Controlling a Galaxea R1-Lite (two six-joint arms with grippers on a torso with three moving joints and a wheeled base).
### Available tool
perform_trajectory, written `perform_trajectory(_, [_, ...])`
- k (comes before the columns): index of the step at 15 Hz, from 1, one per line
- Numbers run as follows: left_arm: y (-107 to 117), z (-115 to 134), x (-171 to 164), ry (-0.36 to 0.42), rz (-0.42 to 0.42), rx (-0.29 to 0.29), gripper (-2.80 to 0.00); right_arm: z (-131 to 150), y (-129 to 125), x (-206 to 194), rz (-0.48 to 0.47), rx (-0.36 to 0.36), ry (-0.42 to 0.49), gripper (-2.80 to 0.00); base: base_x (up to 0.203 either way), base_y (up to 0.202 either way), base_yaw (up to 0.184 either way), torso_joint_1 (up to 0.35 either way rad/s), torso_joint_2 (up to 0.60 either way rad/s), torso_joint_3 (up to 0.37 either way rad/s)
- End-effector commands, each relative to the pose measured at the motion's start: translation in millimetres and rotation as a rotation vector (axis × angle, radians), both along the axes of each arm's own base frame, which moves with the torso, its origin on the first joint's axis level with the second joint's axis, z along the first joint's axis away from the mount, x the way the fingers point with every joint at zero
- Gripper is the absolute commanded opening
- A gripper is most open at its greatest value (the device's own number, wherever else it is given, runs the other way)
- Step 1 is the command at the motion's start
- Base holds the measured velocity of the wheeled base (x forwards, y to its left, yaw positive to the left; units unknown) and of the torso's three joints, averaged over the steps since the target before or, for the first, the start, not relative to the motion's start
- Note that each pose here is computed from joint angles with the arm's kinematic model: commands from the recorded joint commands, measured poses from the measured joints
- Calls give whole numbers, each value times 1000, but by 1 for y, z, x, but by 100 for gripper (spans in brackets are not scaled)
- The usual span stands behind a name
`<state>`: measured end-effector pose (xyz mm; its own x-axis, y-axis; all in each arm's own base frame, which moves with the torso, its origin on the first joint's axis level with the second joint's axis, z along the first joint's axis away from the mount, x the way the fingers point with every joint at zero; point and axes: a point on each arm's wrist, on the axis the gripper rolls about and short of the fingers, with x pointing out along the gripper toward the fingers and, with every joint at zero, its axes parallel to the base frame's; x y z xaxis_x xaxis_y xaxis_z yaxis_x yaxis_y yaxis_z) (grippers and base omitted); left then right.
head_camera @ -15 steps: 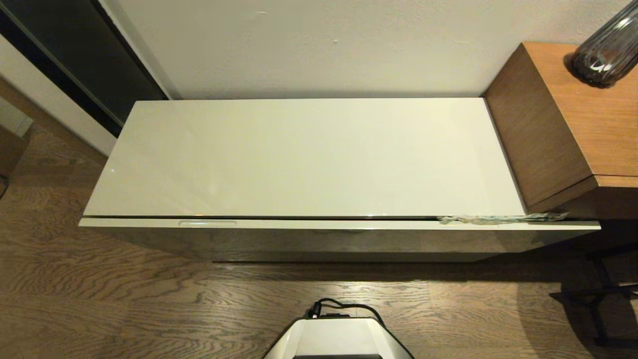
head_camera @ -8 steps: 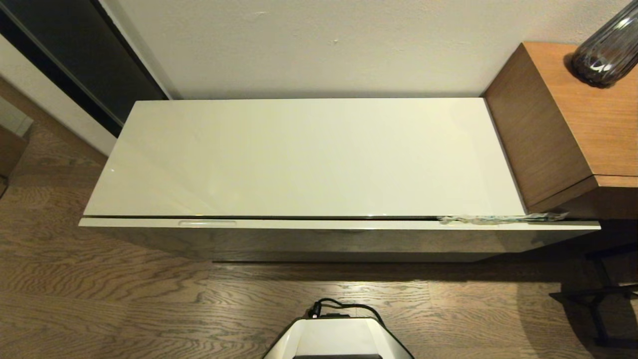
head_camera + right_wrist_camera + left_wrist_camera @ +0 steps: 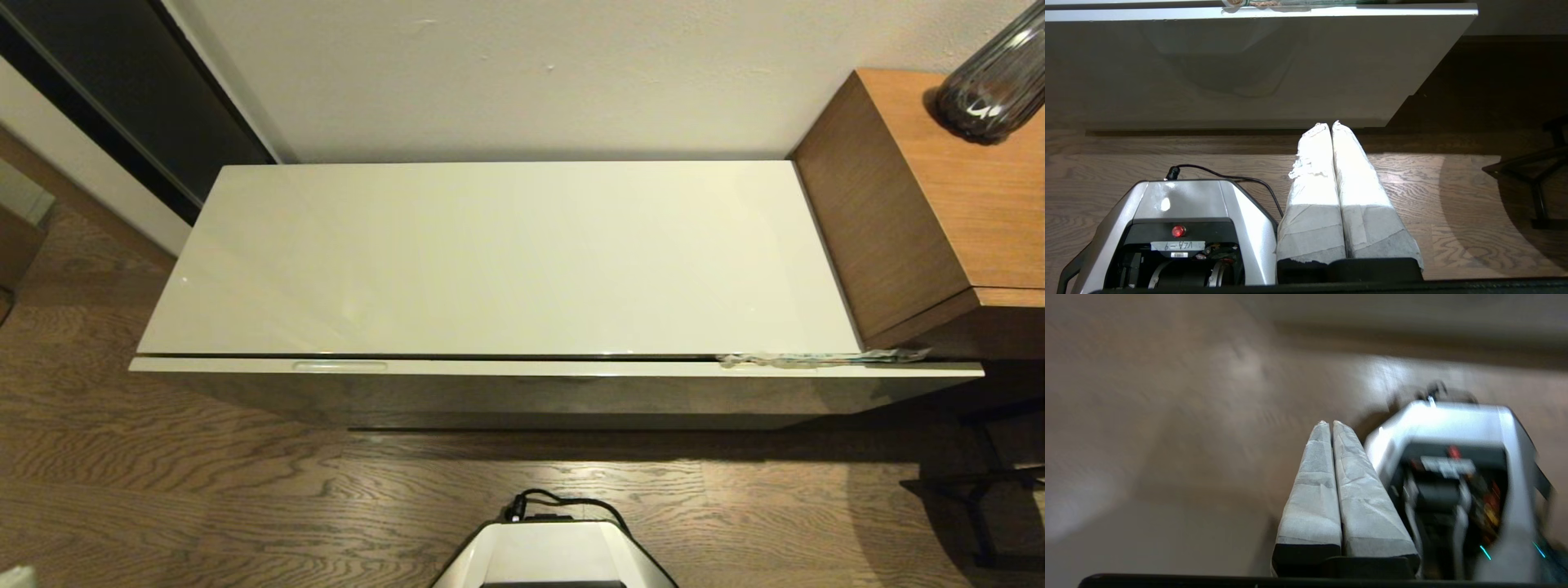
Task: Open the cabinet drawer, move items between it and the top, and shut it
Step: Open the drawer
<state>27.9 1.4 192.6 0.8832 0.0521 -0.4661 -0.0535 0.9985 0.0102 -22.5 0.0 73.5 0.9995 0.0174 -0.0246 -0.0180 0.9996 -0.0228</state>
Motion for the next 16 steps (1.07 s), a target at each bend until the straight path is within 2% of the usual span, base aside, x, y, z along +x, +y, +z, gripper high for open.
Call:
perform_trajectory(1, [2,-2,58,216,-4,-27,-280,0,0,0,1,-2,1,-280,0,0,0,0,0,0])
perform_trajectory(3, [2,-6,105,242,-11,-61,-280,0,0,0,1,-2,1,-280,0,0,0,0,0,0])
perform_trajectory(6, [-4,-13,163,201,-31,-113,-280,0,0,0,1,-2,1,-280,0,0,0,0,0,0])
perform_trajectory(10, [-28,-28,208,199,-61,-206,-280,0,0,0,1,-2,1,-280,0,0,0,0,0,0])
perform_trajectory(14, [-48,-49,244,139,-74,-191,-280,0,0,0,0,-2,1,-280,0,0,0,0,0,0])
perform_trajectory(16, [-53,-49,259,99,-70,-184,-280,0,0,0,1,-2,1,-280,0,0,0,0,0,0])
